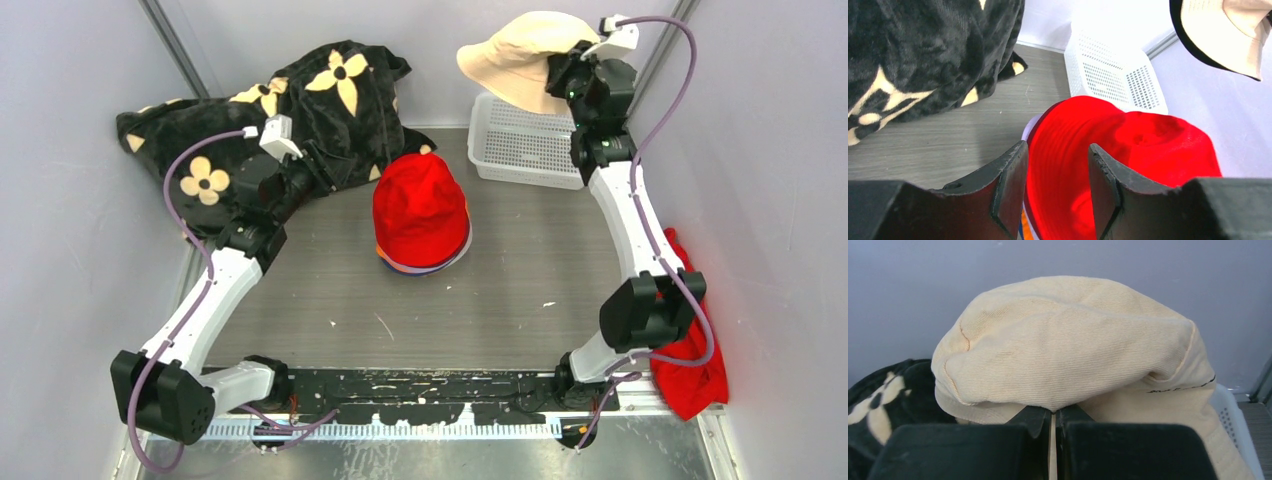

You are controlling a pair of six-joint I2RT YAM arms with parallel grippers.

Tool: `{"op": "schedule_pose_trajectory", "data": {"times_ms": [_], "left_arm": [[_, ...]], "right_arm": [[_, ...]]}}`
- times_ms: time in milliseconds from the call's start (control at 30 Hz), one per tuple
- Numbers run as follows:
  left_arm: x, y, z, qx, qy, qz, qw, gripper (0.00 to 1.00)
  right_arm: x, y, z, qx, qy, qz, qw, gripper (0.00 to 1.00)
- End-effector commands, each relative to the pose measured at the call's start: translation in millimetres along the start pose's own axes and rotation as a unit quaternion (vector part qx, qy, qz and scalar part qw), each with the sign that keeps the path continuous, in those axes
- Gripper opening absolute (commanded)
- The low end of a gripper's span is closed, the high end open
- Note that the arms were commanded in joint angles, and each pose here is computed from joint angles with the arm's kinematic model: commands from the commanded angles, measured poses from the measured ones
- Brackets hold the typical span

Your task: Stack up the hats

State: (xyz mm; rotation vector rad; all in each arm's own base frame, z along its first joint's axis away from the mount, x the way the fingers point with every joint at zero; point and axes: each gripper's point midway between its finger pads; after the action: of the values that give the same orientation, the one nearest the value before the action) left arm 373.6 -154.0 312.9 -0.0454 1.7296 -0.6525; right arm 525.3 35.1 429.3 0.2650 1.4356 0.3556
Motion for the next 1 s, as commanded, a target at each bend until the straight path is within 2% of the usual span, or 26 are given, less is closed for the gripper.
{"op": "schedule_pose_trajectory", "data": {"times_ms": [0, 333, 533, 667, 967], "left_arm": [[-26.4, -21.9, -3.2, 0.033, -0.026, 0.0, 0.999, 0.48], [-28.5, -23.6, -24.3, 0.031, -0.034, 0.006, 0.999, 0.48], [-51.7, -23.3, -47.4, 0.008, -0.066, 0.028, 0.997, 0.48], [-63.7, -28.5, -58.9, 0.008, -0.078, 0.037, 0.996, 0.49], [-59.2, -27.9, -68.8, 0.008, -0.078, 0.031, 0.996, 0.49]], "right_arm": [[-44.3, 83.5, -44.0, -0.097, -0.025, 0.008, 0.995, 0.01], [-19.7, 185.9, -94.0, -0.217, 0.025, 0.046, 0.975, 0.01], [12.6, 228.8, -128.4, -0.275, 0.069, 0.056, 0.957, 0.01], [44.5, 242.5, -149.0, -0.294, 0.103, 0.061, 0.948, 0.01], [68.5, 251.5, -195.1, -0.314, 0.144, 0.076, 0.935, 0.01]]}}
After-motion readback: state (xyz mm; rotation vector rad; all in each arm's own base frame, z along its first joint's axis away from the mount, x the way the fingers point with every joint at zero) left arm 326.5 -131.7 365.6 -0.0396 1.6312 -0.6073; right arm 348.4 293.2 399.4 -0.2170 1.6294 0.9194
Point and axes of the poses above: each gripper's point midway between its finger pads, its own z axis out along the fingers, its own y axis along the line the jaws close on, x = y × z, and after that the axes turned 6 degrees about z, right-handed
